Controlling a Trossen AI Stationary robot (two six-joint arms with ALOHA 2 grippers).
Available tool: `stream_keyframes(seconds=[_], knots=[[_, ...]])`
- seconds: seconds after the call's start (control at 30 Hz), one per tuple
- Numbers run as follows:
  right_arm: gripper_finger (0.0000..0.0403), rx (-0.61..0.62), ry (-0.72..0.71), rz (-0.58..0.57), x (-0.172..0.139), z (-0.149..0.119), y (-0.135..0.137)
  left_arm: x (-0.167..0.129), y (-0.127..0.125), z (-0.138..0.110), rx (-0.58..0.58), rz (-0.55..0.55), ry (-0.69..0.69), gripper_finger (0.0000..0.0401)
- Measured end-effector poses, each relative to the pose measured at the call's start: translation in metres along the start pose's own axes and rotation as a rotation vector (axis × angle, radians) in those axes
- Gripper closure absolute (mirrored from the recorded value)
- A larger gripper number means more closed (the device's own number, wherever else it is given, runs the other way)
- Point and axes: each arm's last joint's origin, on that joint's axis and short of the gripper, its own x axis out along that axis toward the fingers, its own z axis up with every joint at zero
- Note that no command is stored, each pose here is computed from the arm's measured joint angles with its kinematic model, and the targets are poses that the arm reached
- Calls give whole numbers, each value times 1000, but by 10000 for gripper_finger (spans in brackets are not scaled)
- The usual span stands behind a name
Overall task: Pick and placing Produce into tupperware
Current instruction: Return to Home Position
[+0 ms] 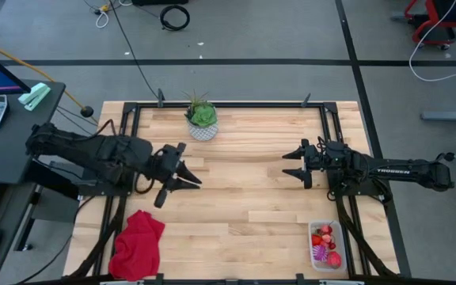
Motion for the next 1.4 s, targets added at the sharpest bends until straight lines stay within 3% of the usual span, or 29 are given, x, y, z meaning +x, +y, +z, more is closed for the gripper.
stream_keyframes(seconds=[0.13, 0.47, 0.7, 0.83, 1.07, 1.2, 1.4], knots=[[103, 0, 0, 0, 0, 0, 0, -11, 7, -3, -67, 34, 43, 334], [103, 0, -1, 0, 0, 1, 0, -64, 2, 3, -65, 14, -14, 343], [103, 0, -1, 0, 0, 1, 0, -110, 0, 3, -28, -11, -143, 334], [103, 0, -1, 0, 0, 1, 0, -117, 3, -30, 15, -61, -185, 334], [103, 0, -1, 0, 0, 1, 0, -123, 11, -101, -13, -122, -324, 342], [103, 0, -1, 0, 0, 1, 0, -110, 18, -145, -25, -135, -332, 344], [103, 0, -1, 0, 0, 1, 0, -90, 24, -188, -18, -145, -399, 337]])
